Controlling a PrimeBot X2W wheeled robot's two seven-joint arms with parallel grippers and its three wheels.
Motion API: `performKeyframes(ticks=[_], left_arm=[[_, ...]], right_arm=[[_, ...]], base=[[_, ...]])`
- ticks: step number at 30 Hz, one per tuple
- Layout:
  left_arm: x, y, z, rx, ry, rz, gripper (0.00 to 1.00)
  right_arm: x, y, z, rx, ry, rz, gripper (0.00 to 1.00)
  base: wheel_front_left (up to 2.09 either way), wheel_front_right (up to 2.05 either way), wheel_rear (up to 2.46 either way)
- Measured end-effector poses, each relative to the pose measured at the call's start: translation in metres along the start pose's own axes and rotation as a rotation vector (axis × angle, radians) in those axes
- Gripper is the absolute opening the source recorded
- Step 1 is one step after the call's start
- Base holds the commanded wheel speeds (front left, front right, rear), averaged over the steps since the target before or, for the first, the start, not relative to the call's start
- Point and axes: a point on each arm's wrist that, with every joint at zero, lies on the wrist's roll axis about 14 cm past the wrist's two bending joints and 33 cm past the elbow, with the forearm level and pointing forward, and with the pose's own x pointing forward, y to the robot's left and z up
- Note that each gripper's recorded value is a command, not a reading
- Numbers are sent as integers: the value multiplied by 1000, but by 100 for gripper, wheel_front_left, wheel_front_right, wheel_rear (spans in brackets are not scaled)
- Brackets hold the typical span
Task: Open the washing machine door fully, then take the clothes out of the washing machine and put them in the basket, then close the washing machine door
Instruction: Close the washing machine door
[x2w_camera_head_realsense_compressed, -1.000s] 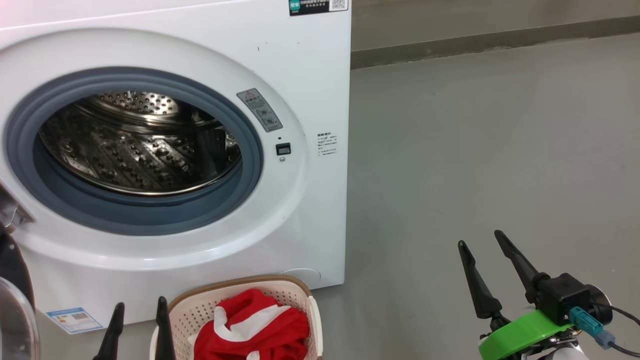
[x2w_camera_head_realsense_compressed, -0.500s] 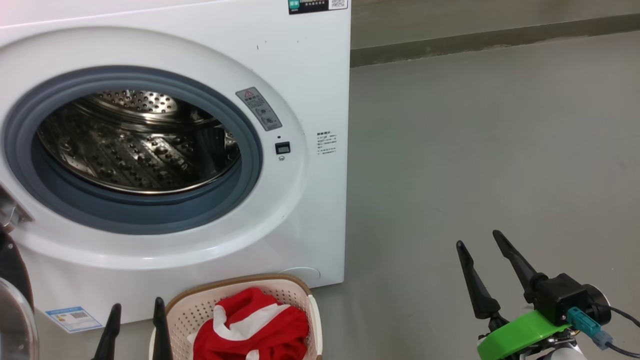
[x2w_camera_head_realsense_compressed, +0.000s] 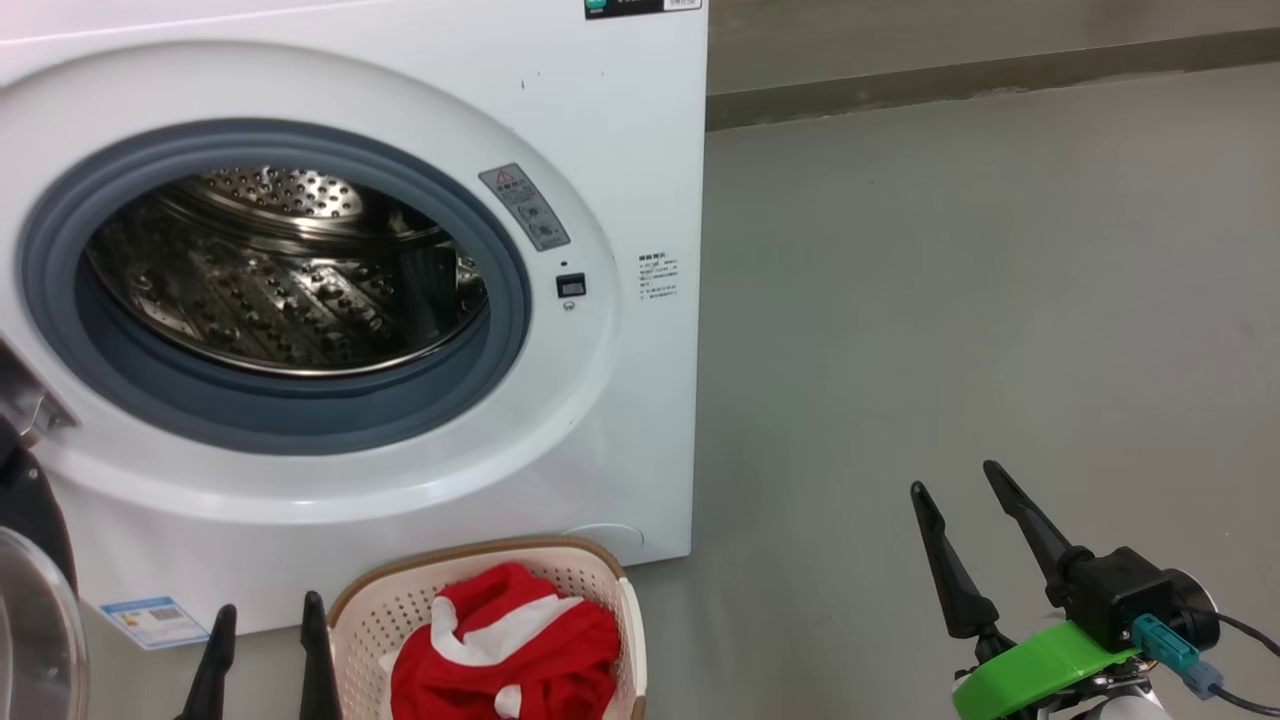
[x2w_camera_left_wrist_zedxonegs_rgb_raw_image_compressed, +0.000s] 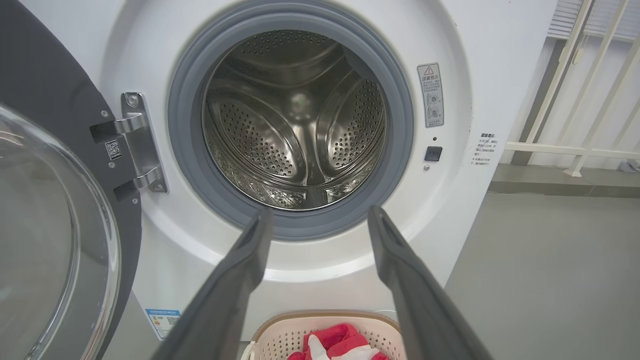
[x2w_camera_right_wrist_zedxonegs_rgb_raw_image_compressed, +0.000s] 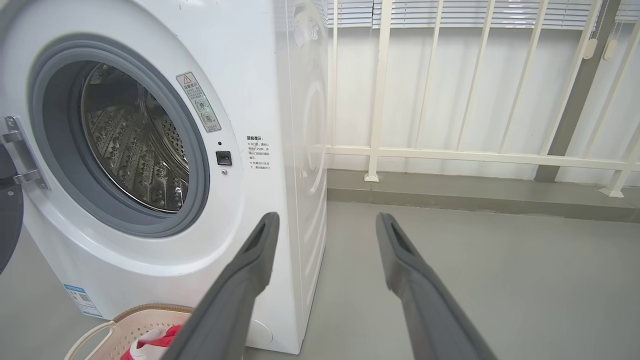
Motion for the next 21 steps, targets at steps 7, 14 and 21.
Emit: performKeyframes(ticks=[7,14,21], left_arm=[[0,4,1,9,2,5,100],[0,3,4,2,-8,-1,100],[0,3,4,1,-8,-3,100]], right_arm=[[2,2,-2,2,5,7,100],[3,3,-4,3,11,9,100],[3,4,-5,4,14,10,100]], base=[[-174,174,0],[-170,170,0],[-86,86,0]])
